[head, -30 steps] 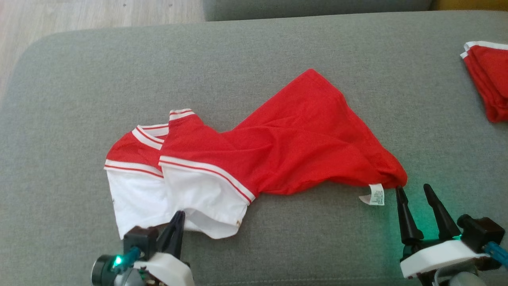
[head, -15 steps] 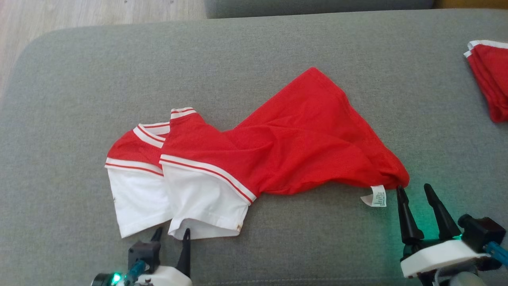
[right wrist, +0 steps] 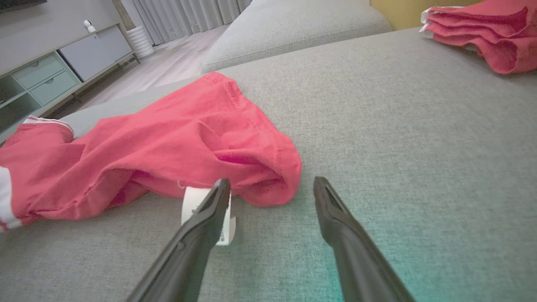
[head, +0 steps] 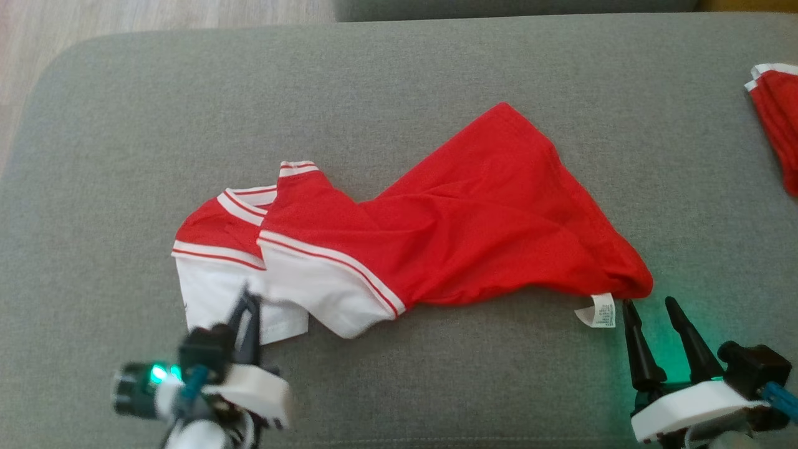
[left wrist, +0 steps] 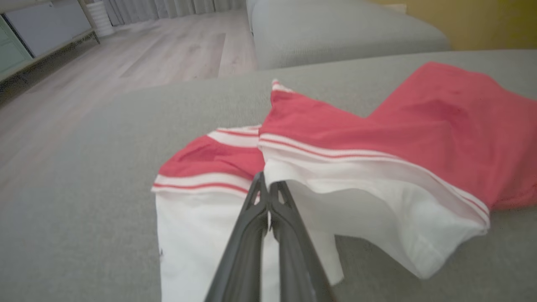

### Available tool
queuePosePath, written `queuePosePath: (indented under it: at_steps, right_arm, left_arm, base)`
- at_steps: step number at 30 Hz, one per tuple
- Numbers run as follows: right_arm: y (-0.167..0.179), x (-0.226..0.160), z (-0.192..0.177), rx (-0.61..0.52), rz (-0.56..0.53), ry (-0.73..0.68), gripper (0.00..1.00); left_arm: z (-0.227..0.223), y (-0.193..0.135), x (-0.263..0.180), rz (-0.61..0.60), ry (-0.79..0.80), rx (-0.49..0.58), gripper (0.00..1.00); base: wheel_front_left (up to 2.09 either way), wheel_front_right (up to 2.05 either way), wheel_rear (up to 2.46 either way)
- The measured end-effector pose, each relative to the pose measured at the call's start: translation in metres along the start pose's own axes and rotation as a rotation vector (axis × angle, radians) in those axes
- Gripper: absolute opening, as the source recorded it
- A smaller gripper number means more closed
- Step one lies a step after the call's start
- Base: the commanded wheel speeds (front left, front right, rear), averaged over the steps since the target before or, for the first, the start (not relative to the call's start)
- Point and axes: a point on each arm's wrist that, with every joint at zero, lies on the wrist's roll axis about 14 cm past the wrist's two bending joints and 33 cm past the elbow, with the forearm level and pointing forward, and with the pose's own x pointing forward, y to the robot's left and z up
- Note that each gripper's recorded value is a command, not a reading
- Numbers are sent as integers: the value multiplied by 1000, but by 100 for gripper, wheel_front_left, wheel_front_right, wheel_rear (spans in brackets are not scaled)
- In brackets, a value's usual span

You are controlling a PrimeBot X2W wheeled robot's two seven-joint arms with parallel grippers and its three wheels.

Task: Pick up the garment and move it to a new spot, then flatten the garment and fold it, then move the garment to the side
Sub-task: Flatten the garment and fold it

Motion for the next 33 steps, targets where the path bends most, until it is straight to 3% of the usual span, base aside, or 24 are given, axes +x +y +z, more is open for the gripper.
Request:
queuePosePath:
  at_steps: [5,18,19,21,23,24,29,33]
  right_arm:
    - [-3,0,-9,-4,-5,30,100]
    - [0,17,-31,-43,9,126,100]
    - [2,19,-32,-45,16,130,96]
    - [4,22,-33,-39,23,138,79]
    - [7,25,-35,-37,31,151,32]
    - [7,25,-35,-37,31,151,0]
    - [12,25,-31,-30,45,146,0]
    - [13,10,-3,-22,61,59,0]
  left_arm:
    - [26,22,6,49,-84,23,0]
    - [32,30,7,64,-103,12,0]
    - [33,31,7,66,-104,13,0]
    - [33,32,7,69,-106,14,0]
    - [34,33,6,68,-109,17,0]
    - [34,33,6,68,-109,17,0]
    - [44,36,1,70,-144,20,0]
    - [83,40,-7,39,-259,-1,0]
  base:
    - [0,0,0]
    - [0,0,0]
    - [0,0,0]
    - [0,0,0]
    - [0,0,0]
    - [0,0,0]
    - [0,0,0]
    - [0,0,0]
